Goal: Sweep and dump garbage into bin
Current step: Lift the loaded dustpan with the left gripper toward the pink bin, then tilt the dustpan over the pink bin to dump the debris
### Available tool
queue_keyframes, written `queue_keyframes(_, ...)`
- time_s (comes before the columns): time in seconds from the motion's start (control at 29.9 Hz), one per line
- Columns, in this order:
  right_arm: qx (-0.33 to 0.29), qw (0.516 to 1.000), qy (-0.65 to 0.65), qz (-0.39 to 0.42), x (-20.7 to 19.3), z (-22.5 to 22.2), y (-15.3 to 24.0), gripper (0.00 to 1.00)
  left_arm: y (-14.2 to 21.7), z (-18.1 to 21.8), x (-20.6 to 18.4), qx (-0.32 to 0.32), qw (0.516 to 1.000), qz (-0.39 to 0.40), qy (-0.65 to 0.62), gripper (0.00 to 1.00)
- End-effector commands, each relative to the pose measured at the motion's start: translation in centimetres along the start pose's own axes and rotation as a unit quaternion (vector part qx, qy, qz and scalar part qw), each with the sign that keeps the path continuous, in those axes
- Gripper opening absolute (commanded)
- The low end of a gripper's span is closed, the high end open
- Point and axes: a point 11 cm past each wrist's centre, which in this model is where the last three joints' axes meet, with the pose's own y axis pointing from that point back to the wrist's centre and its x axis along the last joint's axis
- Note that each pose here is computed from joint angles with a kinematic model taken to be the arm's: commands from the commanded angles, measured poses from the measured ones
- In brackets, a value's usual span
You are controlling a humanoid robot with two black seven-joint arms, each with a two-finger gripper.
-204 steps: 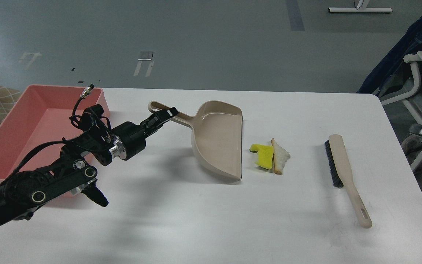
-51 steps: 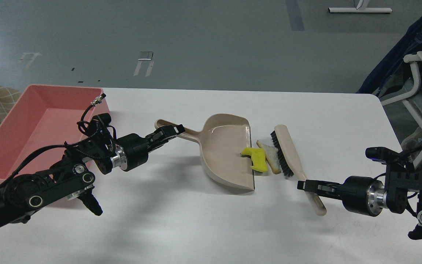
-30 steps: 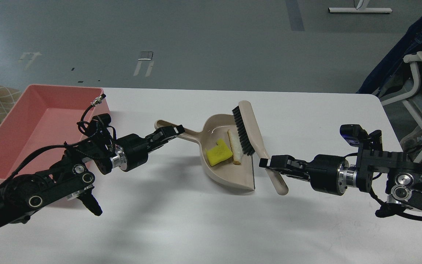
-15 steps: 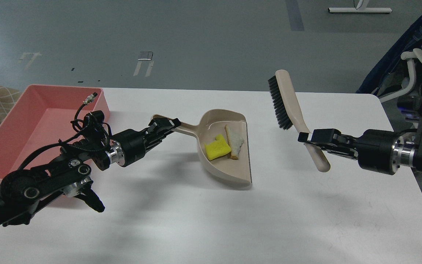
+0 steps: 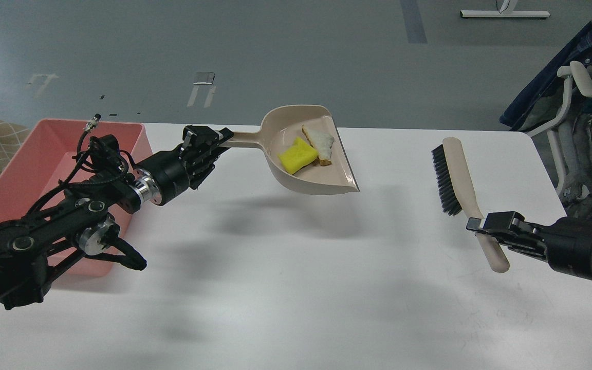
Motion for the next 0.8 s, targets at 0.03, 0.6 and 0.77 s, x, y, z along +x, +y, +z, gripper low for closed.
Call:
queue_keyframes(0.03,-0.009,1.000,-0.013,-0.009,-1.1,1.1,-0.1,0.00,0.5,2.2,2.2,-0.024,1.000,0.017,0.002,0.00)
queue_keyframes(0.6,-0.006,1.000,-0.016,-0.010,-1.5,1.1,-0.4,0.00,10.3,6.4,12.5,-0.030,0.997,0.075,-0.010,0.00)
queue_keyframes(0.77,-0.007,1.000,-0.017,-0.012,-1.7,1.1,-0.5,0.00,13.2,6.5,14.1,-0.025,0.996,0.086,-0.010,0.00)
